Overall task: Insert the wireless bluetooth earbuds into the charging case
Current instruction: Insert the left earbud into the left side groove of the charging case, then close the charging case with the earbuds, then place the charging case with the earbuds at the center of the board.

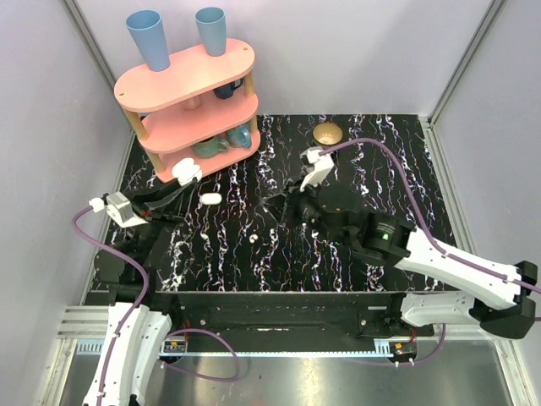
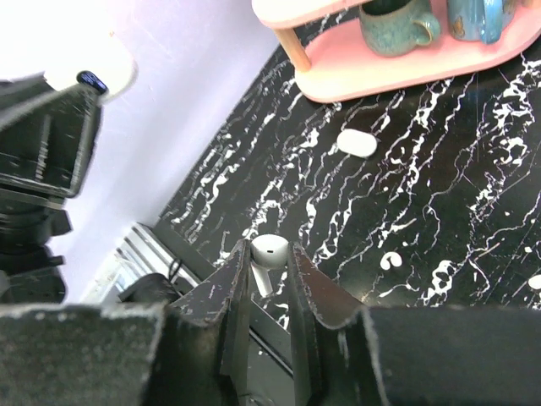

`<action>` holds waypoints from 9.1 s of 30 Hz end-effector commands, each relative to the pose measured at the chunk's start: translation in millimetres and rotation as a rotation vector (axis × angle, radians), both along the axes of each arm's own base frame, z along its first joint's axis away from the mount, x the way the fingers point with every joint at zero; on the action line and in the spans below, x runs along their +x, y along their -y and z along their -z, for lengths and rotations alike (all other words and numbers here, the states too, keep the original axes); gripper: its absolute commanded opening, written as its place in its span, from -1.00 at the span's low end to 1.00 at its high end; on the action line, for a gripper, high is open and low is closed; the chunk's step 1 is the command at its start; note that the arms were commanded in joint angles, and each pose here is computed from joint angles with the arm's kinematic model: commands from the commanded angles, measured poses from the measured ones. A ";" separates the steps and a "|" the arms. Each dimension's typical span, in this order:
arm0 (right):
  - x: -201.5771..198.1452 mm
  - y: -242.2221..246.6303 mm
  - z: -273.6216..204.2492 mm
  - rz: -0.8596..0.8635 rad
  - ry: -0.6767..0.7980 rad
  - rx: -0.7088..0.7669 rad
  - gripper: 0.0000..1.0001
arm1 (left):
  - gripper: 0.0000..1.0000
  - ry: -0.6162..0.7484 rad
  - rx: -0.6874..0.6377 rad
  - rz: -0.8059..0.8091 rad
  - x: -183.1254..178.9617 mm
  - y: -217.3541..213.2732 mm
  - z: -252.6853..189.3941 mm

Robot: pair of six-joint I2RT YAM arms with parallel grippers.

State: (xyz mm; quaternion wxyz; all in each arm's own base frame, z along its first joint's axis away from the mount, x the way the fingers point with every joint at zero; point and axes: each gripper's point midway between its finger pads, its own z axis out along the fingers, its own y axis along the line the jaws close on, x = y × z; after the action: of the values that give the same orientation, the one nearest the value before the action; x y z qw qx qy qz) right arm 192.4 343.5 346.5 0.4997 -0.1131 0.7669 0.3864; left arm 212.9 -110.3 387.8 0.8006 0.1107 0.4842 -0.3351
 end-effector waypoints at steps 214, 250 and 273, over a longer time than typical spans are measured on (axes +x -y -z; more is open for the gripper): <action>-10.3 -22.6 -140.1 -0.008 0.281 0.397 0.39 | -1.00 0.138 0.046 0.263 -56.9 68.5 -16.6; 9.4 -26.5 -33.6 -0.077 -0.057 0.172 0.46 | -1.00 0.202 0.197 0.757 -116.5 119.3 -13.9; 37.4 60.9 -6.8 0.337 -0.068 0.227 0.57 | -1.00 -0.389 0.164 0.501 -31.3 123.6 58.0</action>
State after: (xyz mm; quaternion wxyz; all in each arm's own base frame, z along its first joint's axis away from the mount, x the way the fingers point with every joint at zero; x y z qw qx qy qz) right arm 215.1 327.8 346.4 0.4925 -0.0035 0.7599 0.4242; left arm 159.2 -238.6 340.2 0.5930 0.2852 0.5477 -0.5167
